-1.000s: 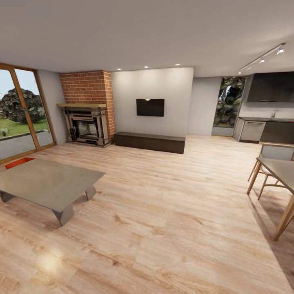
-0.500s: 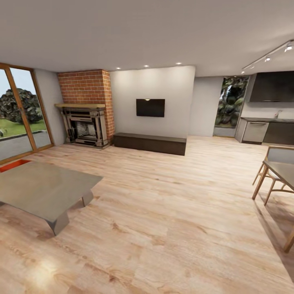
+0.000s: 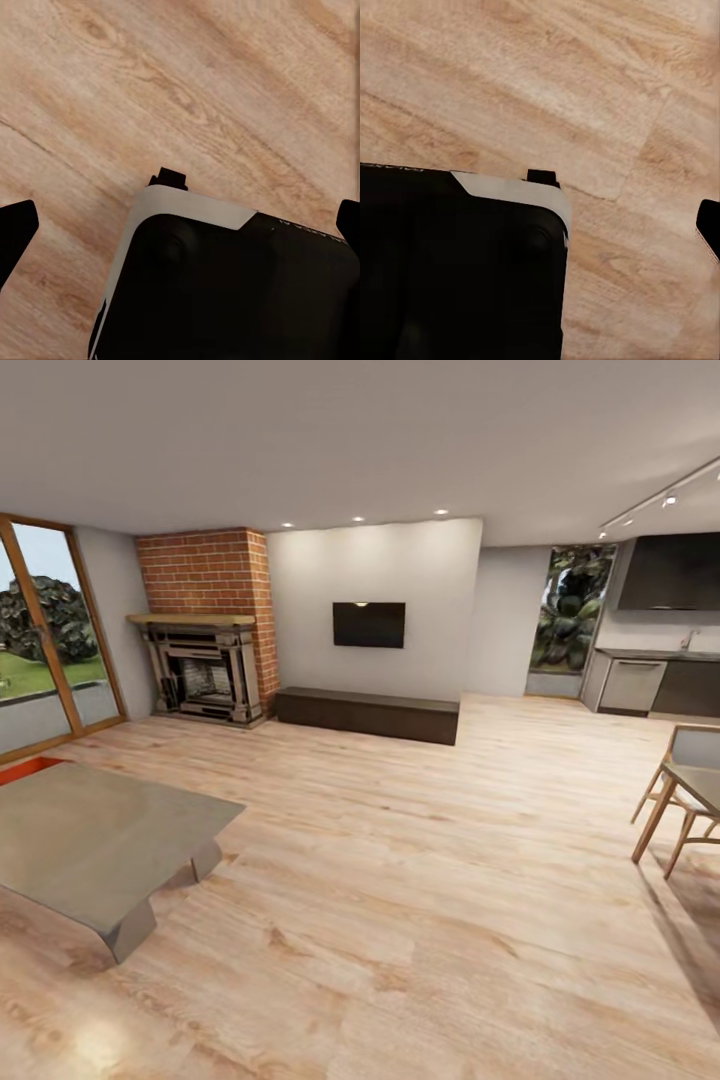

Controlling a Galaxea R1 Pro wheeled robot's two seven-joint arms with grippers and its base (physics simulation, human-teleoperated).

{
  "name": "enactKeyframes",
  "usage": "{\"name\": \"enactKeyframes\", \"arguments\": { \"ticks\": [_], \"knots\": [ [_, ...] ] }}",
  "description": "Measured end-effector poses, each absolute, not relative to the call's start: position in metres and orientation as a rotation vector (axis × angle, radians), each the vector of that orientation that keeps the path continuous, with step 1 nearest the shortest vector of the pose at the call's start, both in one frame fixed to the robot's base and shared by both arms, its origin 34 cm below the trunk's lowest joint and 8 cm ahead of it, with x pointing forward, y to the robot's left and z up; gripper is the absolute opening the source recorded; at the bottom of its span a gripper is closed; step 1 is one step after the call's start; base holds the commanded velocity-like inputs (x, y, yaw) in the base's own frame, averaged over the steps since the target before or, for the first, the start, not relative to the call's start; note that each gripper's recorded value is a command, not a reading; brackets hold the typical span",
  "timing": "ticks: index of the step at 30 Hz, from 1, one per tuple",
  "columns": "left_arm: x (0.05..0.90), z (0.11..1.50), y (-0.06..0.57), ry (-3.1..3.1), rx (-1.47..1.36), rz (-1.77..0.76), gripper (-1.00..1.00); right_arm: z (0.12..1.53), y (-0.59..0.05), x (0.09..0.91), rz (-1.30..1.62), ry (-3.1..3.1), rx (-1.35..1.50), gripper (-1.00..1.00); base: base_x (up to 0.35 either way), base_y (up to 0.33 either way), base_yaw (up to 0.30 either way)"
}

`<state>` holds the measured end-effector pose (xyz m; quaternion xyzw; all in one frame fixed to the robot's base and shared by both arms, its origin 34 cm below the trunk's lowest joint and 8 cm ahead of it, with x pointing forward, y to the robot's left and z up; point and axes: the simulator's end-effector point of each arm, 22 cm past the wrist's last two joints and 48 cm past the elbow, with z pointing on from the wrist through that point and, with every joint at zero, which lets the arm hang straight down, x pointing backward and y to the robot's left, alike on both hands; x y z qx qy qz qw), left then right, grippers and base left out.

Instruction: Move the two storage containers from the living room to the garage. In the garage, place one container on the floor and stack the other container on top of it (either order is fine).

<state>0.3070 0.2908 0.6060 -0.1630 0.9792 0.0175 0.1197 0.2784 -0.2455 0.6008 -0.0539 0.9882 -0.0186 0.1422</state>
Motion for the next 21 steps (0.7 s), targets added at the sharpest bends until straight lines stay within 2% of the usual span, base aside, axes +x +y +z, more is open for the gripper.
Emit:
{"name": "enactKeyframes", "arguments": {
  "ticks": [21],
  "knots": [
    [0.3070,0.6060,0.2907,2.862,-0.477,0.051,1.00,0.6008,-0.2456,0.2785,-0.054,2.851,-0.156,1.00,0.323,-0.019,0.000]
  ]
}}
